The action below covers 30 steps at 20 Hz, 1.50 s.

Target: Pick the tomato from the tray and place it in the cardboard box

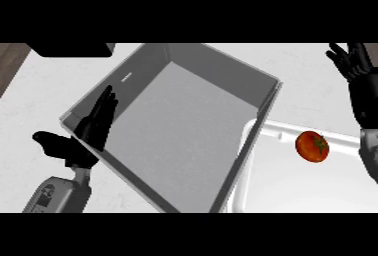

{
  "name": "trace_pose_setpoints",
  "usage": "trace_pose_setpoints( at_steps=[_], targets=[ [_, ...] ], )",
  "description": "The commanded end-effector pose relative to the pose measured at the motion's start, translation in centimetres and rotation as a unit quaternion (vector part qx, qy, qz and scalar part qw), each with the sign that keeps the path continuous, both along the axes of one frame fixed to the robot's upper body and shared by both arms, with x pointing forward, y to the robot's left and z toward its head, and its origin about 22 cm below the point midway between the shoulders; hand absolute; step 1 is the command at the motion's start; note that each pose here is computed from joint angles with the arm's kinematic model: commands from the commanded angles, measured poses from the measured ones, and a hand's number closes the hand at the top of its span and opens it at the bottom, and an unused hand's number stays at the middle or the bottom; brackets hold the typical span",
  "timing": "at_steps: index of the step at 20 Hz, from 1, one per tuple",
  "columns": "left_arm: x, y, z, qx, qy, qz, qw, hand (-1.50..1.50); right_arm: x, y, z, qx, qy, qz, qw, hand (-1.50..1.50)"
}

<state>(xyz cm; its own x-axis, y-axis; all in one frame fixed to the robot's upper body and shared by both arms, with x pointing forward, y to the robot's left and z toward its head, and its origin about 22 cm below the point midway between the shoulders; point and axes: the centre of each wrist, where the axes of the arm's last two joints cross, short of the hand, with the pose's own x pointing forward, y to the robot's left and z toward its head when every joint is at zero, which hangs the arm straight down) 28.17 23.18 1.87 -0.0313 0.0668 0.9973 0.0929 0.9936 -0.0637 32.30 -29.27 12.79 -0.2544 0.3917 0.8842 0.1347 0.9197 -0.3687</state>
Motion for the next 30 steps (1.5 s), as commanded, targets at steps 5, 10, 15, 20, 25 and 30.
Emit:
trace_pose_setpoints(
  at_steps=[5,10,15,20,25,30],
  targets=[
    [-0.6,3.5,4.5,0.182,-0.090,-0.033,0.9786,0.00,-1.8,-8.3,5.7,0.133,-0.116,0.098,0.979,-1.50],
    [-0.6,3.5,5.5,0.214,-0.106,-0.074,0.9683,0.00,-5.2,-18.3,3.3,0.055,-0.075,0.105,0.990,-1.50],
    [0.4,2.8,5.3,0.218,-0.112,-0.077,0.9663,0.00,-6.2,-20.5,0.8,-0.047,-0.102,0.176,0.978,-1.50],
    [0.7,2.0,5.4,0.222,-0.111,-0.072,0.9661,0.00,-6.3,-20.9,1.3,-0.158,-0.100,0.219,0.958,-1.50],
    [0.7,3.6,4.4,0.221,-0.101,-0.081,0.9667,0.00,-5.4,-18.2,2.6,-0.298,-0.008,0.256,0.919,-1.50],
    [0.9,3.3,5.0,0.218,-0.099,-0.074,0.9681,0.00,-5.2,-14.2,4.7,-0.372,0.018,0.297,0.879,-1.50]
  ],
)
